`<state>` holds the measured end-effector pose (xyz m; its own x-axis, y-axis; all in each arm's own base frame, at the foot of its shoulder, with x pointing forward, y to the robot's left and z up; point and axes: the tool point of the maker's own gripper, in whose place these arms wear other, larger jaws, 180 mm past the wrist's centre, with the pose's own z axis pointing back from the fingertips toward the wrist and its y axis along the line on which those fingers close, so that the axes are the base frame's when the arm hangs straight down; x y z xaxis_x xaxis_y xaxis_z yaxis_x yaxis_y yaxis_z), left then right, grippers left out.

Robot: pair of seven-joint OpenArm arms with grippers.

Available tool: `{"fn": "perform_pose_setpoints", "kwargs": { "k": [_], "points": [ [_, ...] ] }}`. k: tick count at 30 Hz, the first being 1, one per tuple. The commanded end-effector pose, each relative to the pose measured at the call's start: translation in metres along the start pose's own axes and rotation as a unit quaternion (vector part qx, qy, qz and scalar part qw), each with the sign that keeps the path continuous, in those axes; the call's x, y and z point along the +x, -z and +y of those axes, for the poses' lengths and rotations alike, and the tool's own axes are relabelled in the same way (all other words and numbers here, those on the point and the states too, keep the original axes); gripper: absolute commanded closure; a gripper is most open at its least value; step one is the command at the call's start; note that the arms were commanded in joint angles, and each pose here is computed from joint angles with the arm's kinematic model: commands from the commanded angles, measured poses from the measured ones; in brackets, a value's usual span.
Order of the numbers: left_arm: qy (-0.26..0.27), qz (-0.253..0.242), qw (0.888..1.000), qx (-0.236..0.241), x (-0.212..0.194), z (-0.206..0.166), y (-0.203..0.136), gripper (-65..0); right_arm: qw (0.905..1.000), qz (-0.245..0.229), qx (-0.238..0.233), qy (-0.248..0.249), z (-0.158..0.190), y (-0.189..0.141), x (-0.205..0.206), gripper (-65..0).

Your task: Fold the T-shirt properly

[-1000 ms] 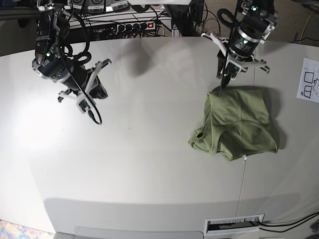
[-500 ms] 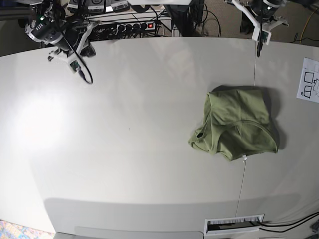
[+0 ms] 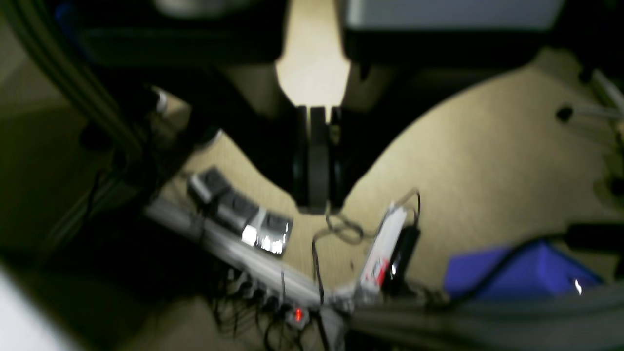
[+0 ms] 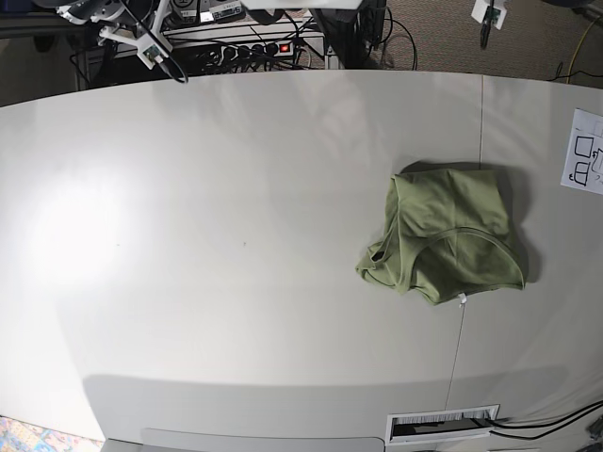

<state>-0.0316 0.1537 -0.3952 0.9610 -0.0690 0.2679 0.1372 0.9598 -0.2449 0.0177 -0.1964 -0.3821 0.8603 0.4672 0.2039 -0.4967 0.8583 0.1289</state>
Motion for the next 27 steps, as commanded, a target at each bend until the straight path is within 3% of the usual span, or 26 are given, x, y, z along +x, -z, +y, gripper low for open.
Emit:
{"fn": "perform_pose_setpoints", "kwargs": {
  "k": [1,5,10,20,27],
  "points": [
    [-0.009,0.005,1.000,-0.018,-0.008,-0.006,-0.002,-0.8,1.0000,0.001,0.001,-0.007,0.003,-0.005,-0.004,0.0],
    [-0.045,0.019,0.998,-0.043,-0.031,-0.004,0.015,-0.8,0.9997,0.018,0.014,0.004,0.013,-0.004,-0.024,0.0],
    [-0.077,0.031,0.994,-0.066,-0.044,0.004,0.046,-0.8,0.9975,0.043,0.020,0.053,0.004,0.019,-0.061,0.0],
    [-0.127,0.052,0.989,-0.062,-0.074,0.026,0.109,-0.8,0.9788,0.089,0.024,0.183,-0.034,0.084,-0.112,0.0],
    [-0.129,0.079,0.987,-0.062,-0.090,0.025,0.147,-0.8,0.9763,0.123,0.045,0.172,-0.027,0.144,-0.128,0.0]
  ]
}}
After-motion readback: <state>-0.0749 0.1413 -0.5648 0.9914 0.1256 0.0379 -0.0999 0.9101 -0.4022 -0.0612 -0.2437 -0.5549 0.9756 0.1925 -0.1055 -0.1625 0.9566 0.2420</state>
